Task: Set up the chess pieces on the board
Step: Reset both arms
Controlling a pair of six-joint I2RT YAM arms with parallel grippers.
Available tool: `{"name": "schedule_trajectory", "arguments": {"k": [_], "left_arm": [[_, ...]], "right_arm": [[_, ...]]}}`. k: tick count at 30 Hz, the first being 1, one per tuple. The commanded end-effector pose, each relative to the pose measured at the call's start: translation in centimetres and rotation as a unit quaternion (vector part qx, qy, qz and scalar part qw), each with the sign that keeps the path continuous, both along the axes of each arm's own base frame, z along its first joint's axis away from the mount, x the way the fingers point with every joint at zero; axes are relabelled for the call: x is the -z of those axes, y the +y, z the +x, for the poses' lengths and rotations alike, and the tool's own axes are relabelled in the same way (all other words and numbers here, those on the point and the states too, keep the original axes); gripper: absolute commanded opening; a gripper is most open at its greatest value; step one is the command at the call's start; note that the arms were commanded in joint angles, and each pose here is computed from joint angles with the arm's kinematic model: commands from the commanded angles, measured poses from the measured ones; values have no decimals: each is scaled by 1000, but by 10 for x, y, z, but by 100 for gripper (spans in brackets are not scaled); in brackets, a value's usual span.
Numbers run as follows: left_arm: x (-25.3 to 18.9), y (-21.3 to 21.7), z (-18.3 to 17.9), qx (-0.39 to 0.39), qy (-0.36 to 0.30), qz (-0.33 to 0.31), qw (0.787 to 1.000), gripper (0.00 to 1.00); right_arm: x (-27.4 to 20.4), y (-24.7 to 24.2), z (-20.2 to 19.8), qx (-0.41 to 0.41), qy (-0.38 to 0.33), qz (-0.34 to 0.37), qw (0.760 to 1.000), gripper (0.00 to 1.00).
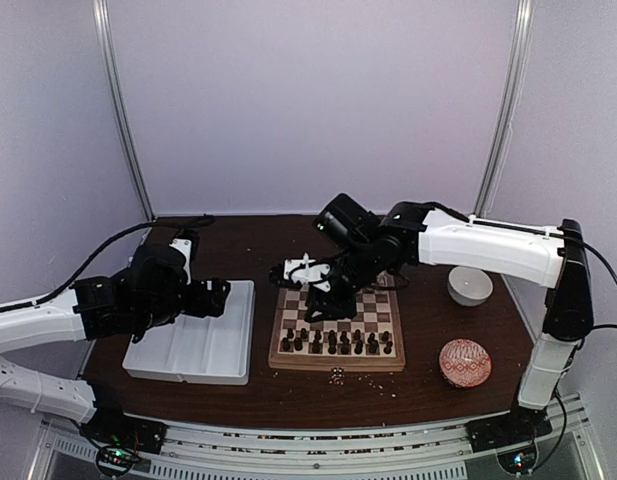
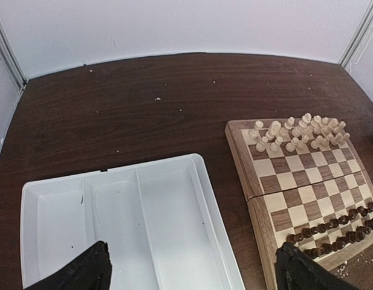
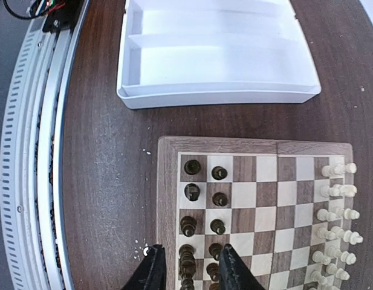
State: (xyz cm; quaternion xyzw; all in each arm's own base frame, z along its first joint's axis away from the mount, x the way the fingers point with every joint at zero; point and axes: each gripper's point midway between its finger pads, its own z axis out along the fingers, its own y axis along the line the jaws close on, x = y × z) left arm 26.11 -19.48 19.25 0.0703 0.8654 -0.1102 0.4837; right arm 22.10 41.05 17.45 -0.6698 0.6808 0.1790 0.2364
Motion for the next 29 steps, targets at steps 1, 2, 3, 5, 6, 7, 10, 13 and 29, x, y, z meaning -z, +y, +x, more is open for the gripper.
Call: {"name": "schedule_trajectory", "arguments": {"k": [1, 2, 3, 5, 6, 7, 10, 13, 29], "left_arm": [[-27, 6, 15, -6, -33, 30, 999, 98], [-32, 10, 21, -10, -36, 39, 999, 98], [-32, 12, 25, -11, -34, 53, 998, 98], [-39, 17, 34, -11, -38, 79, 996, 98], [-43, 20, 39, -14, -40, 94, 995, 98], [-51, 21, 43, -14, -46, 109, 993, 98], [-74, 29, 56, -26, -69, 162, 984, 98], [-97, 39, 66, -54, -94, 196, 975, 98], [-138, 73, 80, -91, -136, 147, 976, 95]], "right_arm": [[-64, -26, 17, 40, -8, 63, 997, 32], [-76, -35, 25, 57, -15, 77, 995, 32], [-88, -44, 34, 75, -24, 92, 993, 33], [-114, -68, 49, 108, -48, 126, 985, 35], [-122, -81, 57, 125, -61, 135, 981, 35], [-131, -95, 64, 142, -74, 142, 977, 35], [-150, -138, 84, 198, -103, 157, 962, 37], [-168, -187, 104, 271, -130, 172, 938, 46], [-205, -338, 140, 576, -221, 275, 738, 100]]}}
